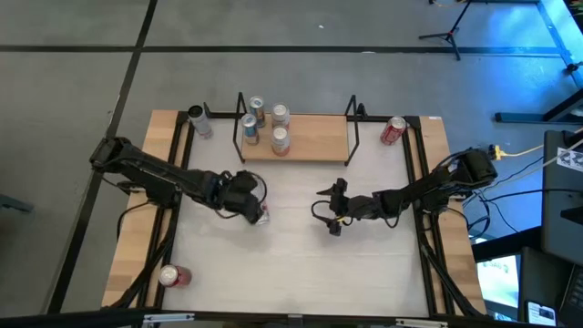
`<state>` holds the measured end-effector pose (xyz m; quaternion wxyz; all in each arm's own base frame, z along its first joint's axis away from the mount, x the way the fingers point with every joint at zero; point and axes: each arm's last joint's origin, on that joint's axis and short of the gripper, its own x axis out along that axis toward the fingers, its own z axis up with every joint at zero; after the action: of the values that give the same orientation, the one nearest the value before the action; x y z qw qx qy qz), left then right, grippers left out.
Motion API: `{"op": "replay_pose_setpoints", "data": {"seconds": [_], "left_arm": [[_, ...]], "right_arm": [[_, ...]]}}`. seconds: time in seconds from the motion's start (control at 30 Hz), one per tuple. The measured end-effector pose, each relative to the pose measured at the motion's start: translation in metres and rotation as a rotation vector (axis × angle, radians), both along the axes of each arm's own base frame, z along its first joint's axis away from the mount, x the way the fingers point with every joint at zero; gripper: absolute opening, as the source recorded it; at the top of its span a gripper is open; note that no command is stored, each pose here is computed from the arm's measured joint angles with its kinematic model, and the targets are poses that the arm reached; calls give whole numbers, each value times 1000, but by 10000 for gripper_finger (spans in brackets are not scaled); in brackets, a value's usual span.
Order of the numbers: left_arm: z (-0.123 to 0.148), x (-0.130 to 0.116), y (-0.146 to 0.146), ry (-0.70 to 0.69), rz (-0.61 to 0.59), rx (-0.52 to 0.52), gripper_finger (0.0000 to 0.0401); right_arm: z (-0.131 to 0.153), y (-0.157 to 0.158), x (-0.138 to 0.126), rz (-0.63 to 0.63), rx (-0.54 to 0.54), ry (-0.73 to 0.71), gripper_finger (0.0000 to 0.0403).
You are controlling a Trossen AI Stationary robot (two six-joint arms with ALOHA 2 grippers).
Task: Place canned beverage on shelf
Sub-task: Put the bottom white and pink soda can on the shelf
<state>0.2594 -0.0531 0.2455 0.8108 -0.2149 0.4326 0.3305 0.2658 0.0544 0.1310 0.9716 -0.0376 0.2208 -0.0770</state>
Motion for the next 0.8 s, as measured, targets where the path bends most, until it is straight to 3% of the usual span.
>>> {"op": "replay_pose_setpoints", "data": {"seconds": [0.17,0.4,0.8], "left_arm": [[-22,1,8,-51,141,-10,293],[-55,12,8,-97,187,-45,293],[-92,24,9,17,228,-30,293]], "right_arm": [[3,1,3,-7,-4,1,367],[2,0,3,-7,-8,16,367],[2,1,3,-8,-7,15,367]]}}
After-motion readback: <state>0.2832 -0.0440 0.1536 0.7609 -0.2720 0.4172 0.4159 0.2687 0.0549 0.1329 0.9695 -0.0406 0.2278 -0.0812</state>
